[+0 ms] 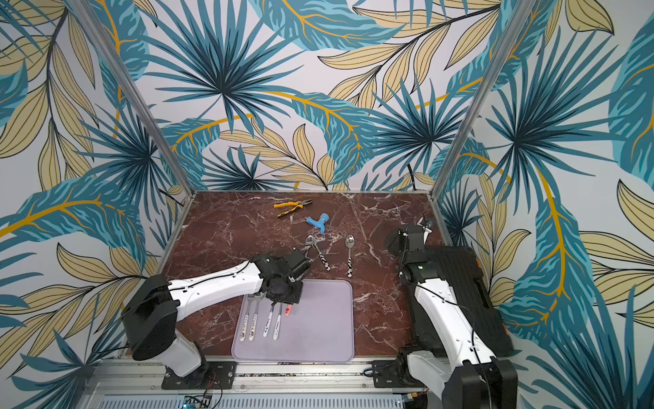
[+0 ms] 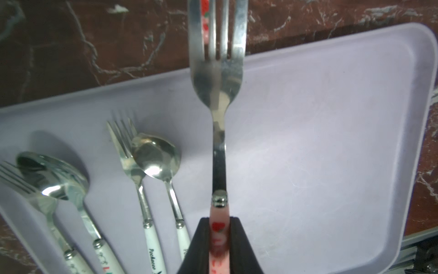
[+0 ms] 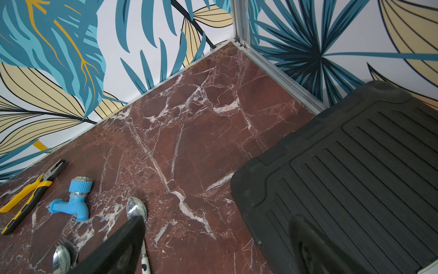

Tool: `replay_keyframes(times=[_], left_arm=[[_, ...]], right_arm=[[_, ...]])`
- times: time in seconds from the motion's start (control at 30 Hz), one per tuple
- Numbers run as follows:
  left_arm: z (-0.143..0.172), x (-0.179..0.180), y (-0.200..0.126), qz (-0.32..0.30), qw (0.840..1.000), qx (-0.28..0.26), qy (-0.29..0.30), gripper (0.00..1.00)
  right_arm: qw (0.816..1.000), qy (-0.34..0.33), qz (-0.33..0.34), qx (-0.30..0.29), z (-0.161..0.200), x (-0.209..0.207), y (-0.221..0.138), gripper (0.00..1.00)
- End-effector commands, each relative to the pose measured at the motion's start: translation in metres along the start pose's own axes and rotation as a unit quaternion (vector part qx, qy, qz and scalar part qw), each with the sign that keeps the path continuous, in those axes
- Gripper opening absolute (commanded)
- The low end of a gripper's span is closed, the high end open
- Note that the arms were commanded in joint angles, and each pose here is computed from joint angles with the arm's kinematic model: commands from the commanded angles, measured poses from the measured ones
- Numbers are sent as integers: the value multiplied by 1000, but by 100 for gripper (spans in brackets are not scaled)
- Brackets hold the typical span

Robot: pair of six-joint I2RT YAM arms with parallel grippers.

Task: Set the spoon and fork side by side
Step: Place the fork on the tray.

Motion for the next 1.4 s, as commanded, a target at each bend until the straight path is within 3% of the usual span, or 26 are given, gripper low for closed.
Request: replay_keyframes(times=[0.0, 0.23, 0.63, 1.0, 1.37], left_arm=[[15, -4, 13, 1, 1000, -2, -28, 0], [31, -4, 37, -26, 999, 20, -37, 0], [36, 5, 47, -67, 996, 34, -37, 1], [31, -4, 40, -54, 998, 34, -23, 31], [-3, -21, -20, -33, 999, -23, 7, 42]], right_arm=[[1000, 5, -1, -7, -4, -1, -4, 100], [1000, 4, -1, -6, -4, -1, -5, 100], [1000, 4, 0, -3, -3, -1, -3, 100], [1000, 2, 3, -4, -3, -1, -3, 100], [1000, 2, 5, -4, -3, -1, -3, 99]])
Point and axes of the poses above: each gripper's point midway between its finger pads, its own y axis out along the fingers, its own x axis along the line the jaws close on, z = x × y, the point moved 10 cm from there along -y, back along the fingers, and after that the axes turned 12 degrees about -y, right-handed, at the moved point
